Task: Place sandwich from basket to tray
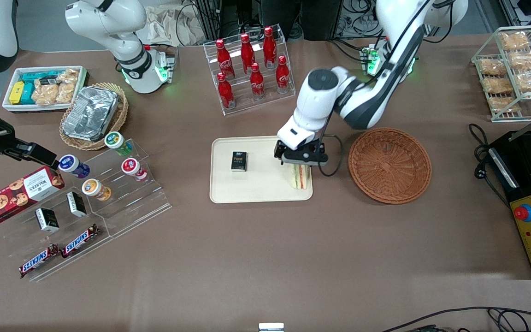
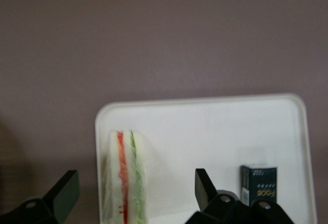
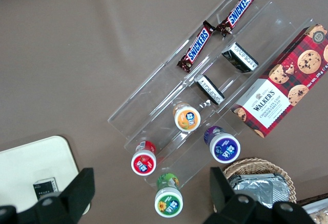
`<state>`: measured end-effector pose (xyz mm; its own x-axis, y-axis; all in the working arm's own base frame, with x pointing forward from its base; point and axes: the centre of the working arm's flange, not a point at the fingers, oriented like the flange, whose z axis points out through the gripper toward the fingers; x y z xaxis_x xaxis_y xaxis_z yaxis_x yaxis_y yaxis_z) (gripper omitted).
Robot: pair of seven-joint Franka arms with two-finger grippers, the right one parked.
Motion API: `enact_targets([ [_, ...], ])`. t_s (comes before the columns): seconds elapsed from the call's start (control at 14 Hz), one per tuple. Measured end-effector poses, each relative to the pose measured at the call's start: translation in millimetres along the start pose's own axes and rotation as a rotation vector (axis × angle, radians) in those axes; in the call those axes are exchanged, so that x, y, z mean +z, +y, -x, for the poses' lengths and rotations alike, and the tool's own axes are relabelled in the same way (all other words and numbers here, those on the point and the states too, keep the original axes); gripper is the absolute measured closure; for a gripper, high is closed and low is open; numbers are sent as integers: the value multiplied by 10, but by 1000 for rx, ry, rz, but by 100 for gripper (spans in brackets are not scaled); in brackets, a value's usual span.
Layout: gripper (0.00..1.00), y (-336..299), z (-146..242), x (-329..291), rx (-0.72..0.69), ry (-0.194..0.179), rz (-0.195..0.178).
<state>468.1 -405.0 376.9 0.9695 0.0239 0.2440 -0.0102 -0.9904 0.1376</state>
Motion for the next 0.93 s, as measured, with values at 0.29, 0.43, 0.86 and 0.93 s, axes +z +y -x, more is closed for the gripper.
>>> enact_targets([
  [0.29, 0, -326, -585, -1013, -65, 1, -131],
  [0.43, 0, -538, -779, -1343, -56, -32, -133],
  [0.86, 0, -1550, -990, -2125, 68, -131, -207],
  [0.93, 0, -1704, -964, -2262, 88, -153, -223],
])
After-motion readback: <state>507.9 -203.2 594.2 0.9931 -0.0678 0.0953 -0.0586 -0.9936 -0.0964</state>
